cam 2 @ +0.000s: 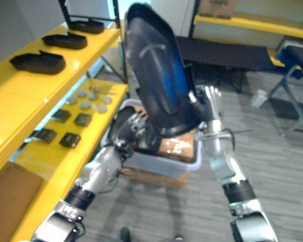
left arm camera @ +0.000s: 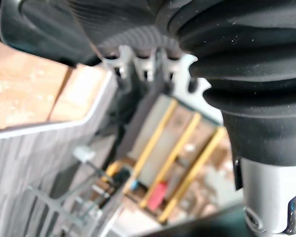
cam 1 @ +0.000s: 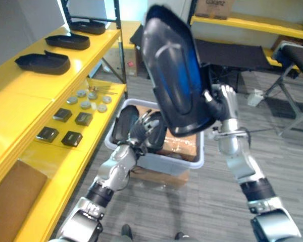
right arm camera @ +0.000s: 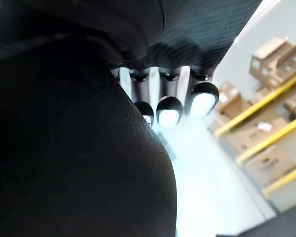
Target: Walk over and take plastic housings, then place them on the shelf
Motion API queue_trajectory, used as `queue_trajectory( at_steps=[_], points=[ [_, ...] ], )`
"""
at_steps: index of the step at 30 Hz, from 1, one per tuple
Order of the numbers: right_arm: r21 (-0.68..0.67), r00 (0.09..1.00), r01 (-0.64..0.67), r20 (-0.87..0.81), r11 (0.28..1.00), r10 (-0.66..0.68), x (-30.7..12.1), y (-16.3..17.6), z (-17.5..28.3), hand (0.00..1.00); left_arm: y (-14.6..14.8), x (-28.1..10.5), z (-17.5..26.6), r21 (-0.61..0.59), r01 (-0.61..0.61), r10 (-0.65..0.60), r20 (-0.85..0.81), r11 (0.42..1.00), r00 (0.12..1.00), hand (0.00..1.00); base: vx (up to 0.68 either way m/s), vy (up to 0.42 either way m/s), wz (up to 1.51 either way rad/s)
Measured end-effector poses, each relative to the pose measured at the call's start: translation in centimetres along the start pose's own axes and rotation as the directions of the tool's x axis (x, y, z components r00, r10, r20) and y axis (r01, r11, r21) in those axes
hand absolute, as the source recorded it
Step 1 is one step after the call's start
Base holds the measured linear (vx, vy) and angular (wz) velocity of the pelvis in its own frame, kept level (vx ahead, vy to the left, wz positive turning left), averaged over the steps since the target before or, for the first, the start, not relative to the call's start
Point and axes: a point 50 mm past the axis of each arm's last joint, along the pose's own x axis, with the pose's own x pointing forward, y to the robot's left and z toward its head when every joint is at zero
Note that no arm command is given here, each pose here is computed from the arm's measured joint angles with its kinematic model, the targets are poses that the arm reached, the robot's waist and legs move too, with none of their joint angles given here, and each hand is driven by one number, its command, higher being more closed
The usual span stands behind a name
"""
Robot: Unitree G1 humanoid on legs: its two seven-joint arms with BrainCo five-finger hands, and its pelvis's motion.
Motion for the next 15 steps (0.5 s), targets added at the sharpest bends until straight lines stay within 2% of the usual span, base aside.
queue_trajectory(
  at_steps=[6, 15],
  points=[
    [-0.015, 0.996, -0.067, -0.062, 0.998, 0.066, -0.9, 1.5, -1.3, 1.00, -0.6, 0.1, 0.3, -0.134, 0.027, -0.022, 0.043, 0.991, 0.999, 0.00, 0.00, 0.004, 0.01],
    [-0.017, 0.991, -0.090, -0.104, 0.996, 0.088, -1.6, 2.2, -2.2, 1.00, -1.7, 0.1, 0.8, -0.291, 0.110, -0.087, 0.092, 0.950, 0.992, 0.00, 0.01, -0.001, 0.04]
  ],
)
